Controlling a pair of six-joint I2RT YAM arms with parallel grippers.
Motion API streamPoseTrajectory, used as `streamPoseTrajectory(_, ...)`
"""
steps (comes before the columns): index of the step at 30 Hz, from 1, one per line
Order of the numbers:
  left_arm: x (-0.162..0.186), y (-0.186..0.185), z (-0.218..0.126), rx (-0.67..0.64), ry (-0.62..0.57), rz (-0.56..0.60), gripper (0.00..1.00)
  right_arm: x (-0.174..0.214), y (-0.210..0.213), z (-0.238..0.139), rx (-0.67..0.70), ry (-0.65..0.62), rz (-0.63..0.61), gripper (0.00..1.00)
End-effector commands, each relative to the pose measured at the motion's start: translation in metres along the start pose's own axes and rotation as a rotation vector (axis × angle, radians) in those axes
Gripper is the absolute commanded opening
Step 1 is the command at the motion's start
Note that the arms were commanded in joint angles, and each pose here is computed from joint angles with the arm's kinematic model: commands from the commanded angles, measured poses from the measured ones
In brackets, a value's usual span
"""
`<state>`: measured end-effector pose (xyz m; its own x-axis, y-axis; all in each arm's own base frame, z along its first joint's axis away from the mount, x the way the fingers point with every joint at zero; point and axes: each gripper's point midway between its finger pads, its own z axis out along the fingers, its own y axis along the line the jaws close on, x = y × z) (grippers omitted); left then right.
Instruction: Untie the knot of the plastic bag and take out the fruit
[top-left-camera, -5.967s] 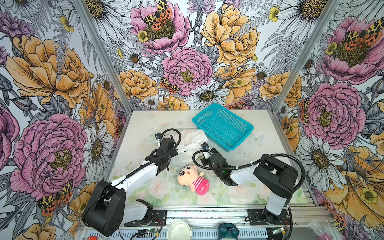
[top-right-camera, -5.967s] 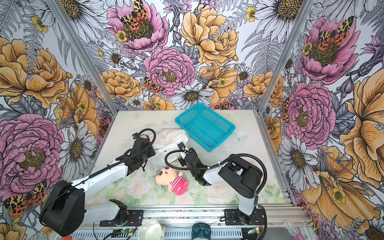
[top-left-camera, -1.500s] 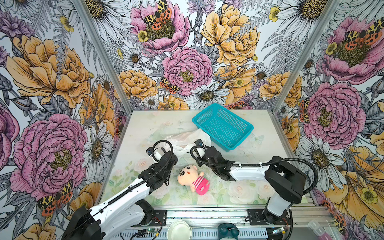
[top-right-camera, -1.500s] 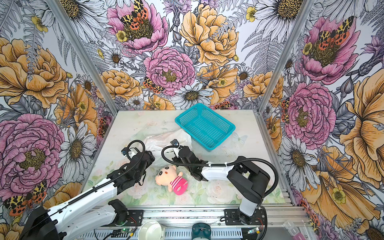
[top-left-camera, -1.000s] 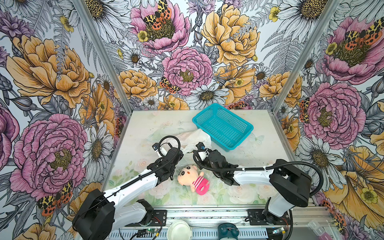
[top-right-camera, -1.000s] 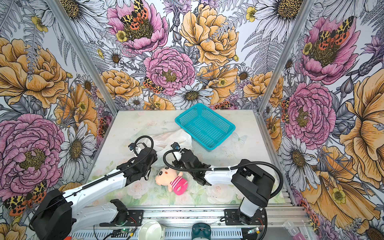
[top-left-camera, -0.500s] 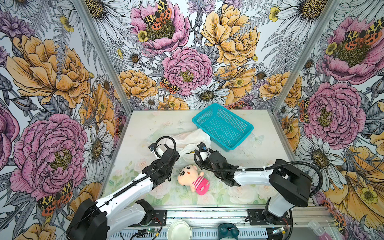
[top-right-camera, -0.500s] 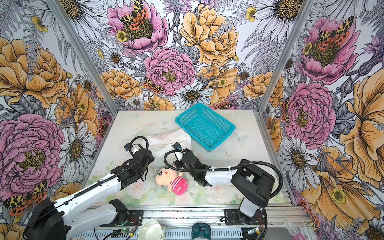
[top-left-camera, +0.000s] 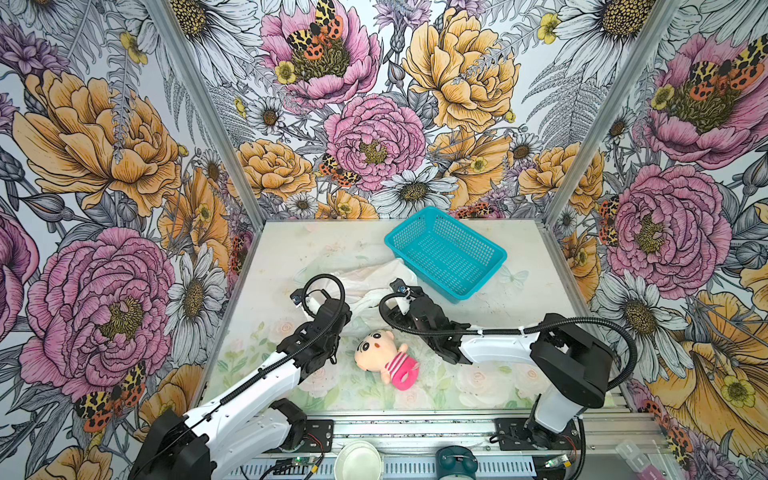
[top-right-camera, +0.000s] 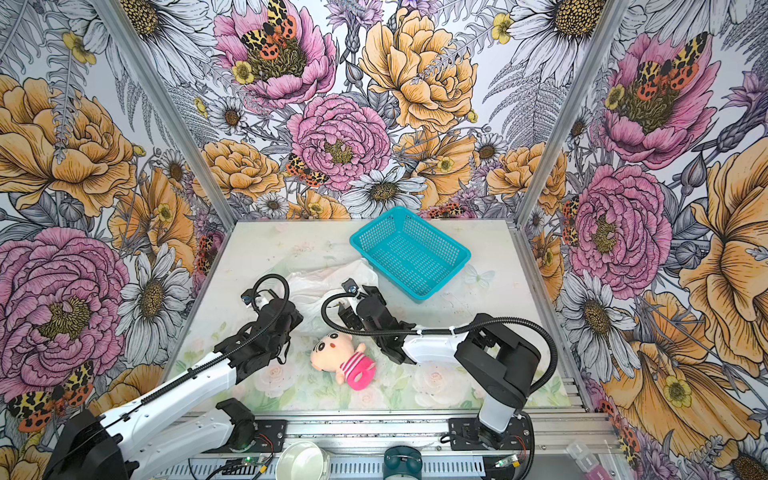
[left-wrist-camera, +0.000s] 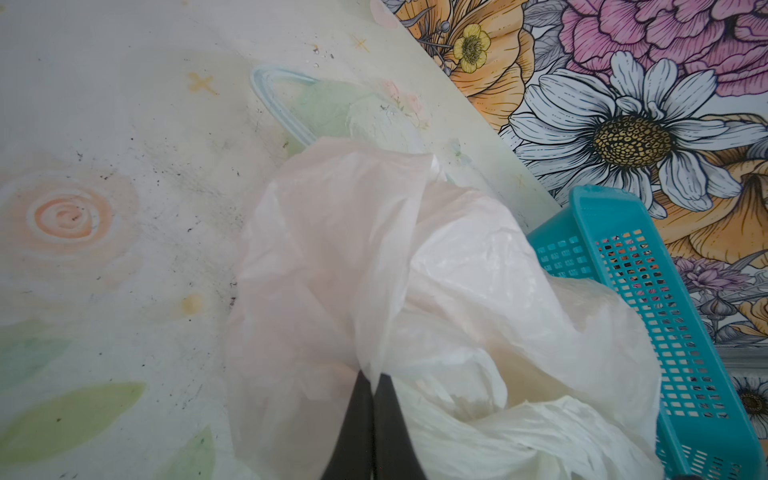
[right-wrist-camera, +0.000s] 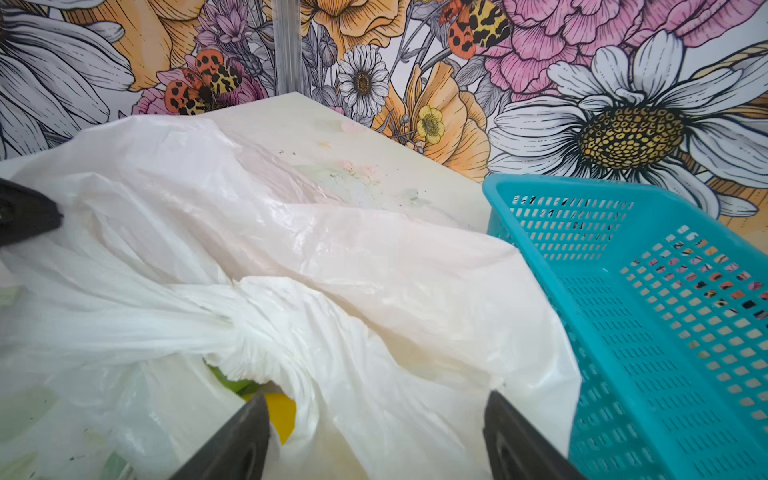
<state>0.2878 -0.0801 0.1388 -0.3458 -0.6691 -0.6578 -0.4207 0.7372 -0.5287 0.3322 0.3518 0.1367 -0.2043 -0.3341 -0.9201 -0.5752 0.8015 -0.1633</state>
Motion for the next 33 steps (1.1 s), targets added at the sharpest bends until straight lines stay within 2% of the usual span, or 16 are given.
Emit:
streamPoseTrajectory(1,-0.001,0.002,-0.001,0.012,0.001,0.007,0.00,0.016,-0.004,0.014,0.027,0.088,-0.054,0.67)
streamPoseTrajectory(5,-0.003,0.004,-0.003,0.017,-0.004,-0.001,0.00,0.017,-0.006,0.015,0.031,0.094,-0.055,0.17)
streamPoseTrajectory(7,-0.004,0.005,-0.003,0.017,-0.005,-0.002,0.00,0.014,-0.009,0.013,0.035,0.081,-0.048,0.00)
streamPoseTrajectory(19,-0.011,0.017,0.001,-0.004,-0.008,-0.020,0.00,0.013,-0.041,-0.009,0.114,-0.025,0.078,0.00)
streamPoseTrajectory(33,-0.021,0.051,0.005,-0.048,-0.011,-0.070,0.00,0.030,-0.068,-0.033,0.212,-0.071,0.176,0.00)
